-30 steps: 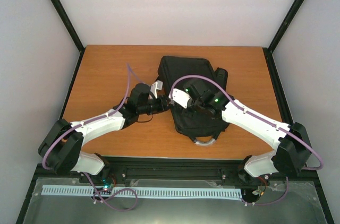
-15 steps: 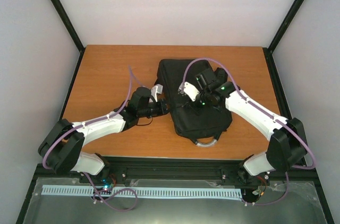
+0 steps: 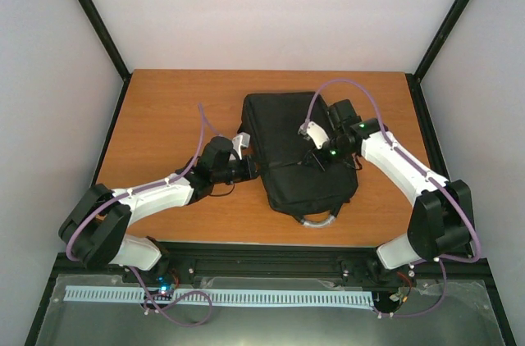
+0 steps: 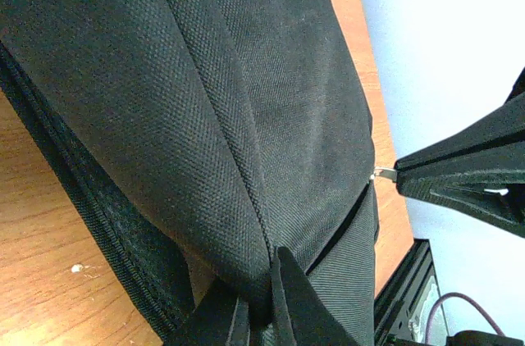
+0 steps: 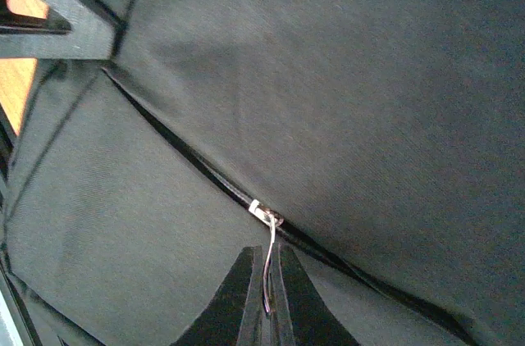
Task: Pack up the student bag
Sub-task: Zip the student bag at the center of the board.
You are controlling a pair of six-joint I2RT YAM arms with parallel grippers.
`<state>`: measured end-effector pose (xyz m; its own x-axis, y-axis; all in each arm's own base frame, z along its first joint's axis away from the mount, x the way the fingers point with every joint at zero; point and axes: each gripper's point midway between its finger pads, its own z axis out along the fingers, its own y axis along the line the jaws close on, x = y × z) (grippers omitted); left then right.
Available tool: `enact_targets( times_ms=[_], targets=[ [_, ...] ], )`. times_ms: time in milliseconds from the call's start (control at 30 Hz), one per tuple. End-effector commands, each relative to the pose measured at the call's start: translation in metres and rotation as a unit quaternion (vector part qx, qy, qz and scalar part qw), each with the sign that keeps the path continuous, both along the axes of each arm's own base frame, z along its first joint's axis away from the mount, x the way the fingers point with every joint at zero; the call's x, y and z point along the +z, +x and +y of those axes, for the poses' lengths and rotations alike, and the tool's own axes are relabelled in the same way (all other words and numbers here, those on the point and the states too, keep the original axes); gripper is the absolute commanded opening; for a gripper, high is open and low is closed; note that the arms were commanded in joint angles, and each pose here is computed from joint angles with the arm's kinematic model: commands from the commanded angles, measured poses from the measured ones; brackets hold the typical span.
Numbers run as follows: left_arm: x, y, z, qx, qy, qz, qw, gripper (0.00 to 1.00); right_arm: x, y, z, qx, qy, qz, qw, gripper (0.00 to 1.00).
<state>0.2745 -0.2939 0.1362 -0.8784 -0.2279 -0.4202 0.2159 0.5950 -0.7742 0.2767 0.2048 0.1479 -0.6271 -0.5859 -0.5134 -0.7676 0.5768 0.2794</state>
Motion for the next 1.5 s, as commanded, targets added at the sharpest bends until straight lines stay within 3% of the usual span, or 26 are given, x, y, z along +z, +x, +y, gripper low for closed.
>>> enact_targets(
  times_ms=[0, 767, 1467],
  targets=[
    [0.009, 0.006, -0.001, -0.004, 0.005, -0.034, 0.999, 0.01, -0.010, 0.005, -0.023, -0.025, -0.010, 0.012, 1.000, 0.03],
    [-0.004, 0.007, -0.001, -0.001, 0.015, -0.021, 1.000, 0.01, -0.046, 0.025, -0.116, -0.120, -0.054, 0.018, 0.991, 0.03],
    [-0.009, 0.003, 0.005, 0.003, 0.022, -0.020, 1.000, 0.01, -0.057, 0.036, -0.162, -0.179, -0.063, 0.031, 0.981, 0.03]
  ],
)
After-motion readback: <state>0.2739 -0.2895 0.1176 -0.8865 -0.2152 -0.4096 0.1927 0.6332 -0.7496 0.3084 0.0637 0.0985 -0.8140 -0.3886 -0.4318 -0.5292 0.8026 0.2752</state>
